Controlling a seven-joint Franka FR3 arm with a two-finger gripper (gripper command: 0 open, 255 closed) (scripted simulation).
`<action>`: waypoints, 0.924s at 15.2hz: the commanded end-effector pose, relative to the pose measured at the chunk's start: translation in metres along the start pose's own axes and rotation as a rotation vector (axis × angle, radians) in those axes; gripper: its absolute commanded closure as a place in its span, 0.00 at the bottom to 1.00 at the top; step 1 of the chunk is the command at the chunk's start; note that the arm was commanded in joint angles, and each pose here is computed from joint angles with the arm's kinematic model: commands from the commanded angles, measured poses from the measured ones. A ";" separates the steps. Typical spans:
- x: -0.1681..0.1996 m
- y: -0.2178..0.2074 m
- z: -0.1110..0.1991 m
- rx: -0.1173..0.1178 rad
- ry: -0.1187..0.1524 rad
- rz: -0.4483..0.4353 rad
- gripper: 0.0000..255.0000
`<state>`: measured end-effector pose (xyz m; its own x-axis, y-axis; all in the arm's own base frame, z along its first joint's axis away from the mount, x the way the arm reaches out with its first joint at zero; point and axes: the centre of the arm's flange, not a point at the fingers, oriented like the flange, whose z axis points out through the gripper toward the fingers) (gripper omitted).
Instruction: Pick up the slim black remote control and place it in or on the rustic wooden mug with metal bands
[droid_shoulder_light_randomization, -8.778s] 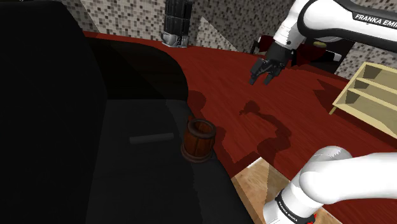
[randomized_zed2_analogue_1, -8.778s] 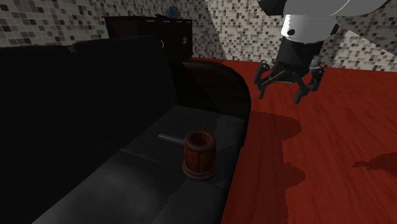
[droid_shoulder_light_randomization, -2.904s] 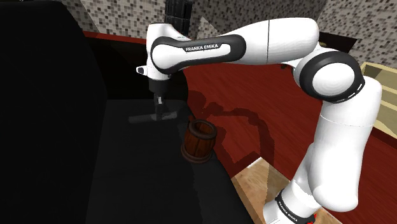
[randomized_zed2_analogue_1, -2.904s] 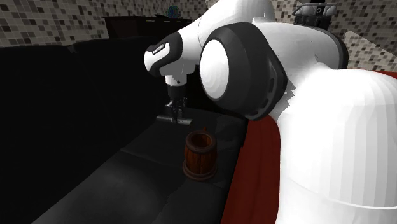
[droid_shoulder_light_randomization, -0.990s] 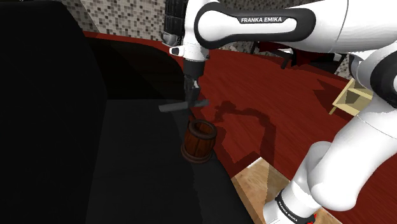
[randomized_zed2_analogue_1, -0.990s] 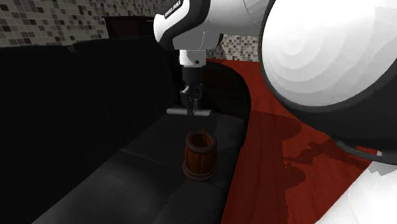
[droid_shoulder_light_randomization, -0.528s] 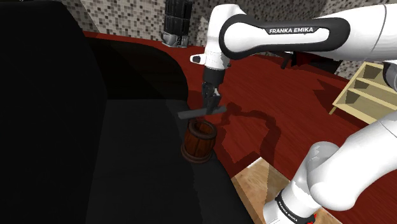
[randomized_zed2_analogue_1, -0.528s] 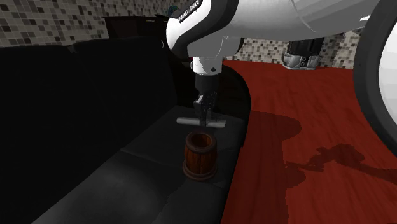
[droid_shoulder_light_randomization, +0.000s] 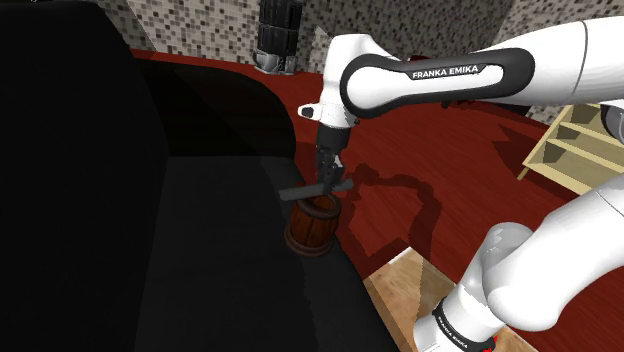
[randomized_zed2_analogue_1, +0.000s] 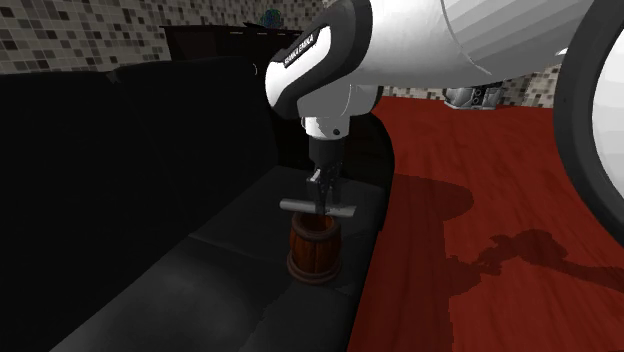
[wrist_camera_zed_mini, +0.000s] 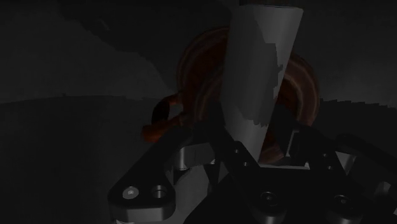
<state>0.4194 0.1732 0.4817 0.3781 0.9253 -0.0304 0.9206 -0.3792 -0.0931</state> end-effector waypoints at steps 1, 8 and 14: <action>0.002 0.001 0.012 -0.001 0.001 0.000 1.00; 0.002 0.001 0.012 -0.001 0.001 0.000 1.00; 0.002 0.001 0.012 -0.001 0.001 0.000 0.00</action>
<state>0.4198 0.1746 0.4693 0.3781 0.9253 -0.0298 0.9207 -0.3792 -0.0926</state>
